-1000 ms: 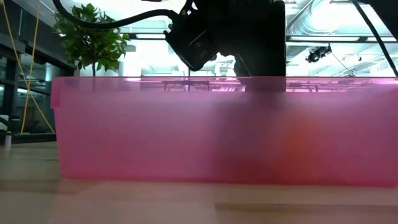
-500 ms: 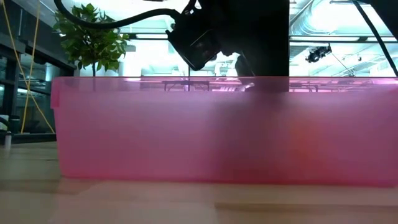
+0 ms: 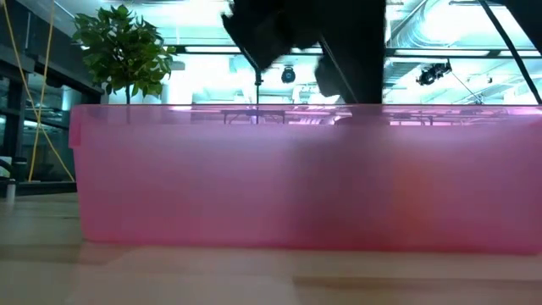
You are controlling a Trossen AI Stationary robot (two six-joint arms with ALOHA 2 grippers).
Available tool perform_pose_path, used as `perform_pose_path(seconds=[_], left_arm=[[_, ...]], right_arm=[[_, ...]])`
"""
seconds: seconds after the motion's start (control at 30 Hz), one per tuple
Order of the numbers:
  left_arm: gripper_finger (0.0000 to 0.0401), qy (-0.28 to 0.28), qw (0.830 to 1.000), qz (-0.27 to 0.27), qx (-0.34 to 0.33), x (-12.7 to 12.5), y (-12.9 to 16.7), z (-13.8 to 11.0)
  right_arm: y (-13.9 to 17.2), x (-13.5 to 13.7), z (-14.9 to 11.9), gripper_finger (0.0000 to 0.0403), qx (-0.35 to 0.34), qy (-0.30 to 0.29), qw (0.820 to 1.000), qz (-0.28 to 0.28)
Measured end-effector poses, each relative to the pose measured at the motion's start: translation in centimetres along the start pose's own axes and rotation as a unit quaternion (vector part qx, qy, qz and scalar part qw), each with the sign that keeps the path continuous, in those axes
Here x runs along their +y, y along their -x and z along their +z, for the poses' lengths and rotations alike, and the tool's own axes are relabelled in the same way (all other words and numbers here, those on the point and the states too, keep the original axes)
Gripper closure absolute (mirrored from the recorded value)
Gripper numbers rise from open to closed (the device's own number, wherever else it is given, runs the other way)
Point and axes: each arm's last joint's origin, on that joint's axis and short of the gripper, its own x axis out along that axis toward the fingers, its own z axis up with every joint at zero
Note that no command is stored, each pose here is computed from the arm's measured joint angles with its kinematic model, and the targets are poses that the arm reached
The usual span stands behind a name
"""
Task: Pick and place pill bottles into a basket
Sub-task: Put the white pill bottle into the bin
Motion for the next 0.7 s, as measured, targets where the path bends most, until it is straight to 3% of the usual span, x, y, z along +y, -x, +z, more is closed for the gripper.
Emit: perform_pose_path(seconds=[0.27, 0.7], left_arm=[[0.0164, 0.000, 1.000, 0.000, 0.000, 0.0, 0.0, 0.0], [0.0164, 0.000, 1.000, -0.009, -0.005, 0.0, 0.0, 0.1]], right_arm=[[4.6, 0.9, -0.6, 0.0178, -0.102, 0.034, 0.994, 0.034], [8.4, 0.0, -1.5, 0.0176, -0.218, 0.069, 0.973, -0.041]])
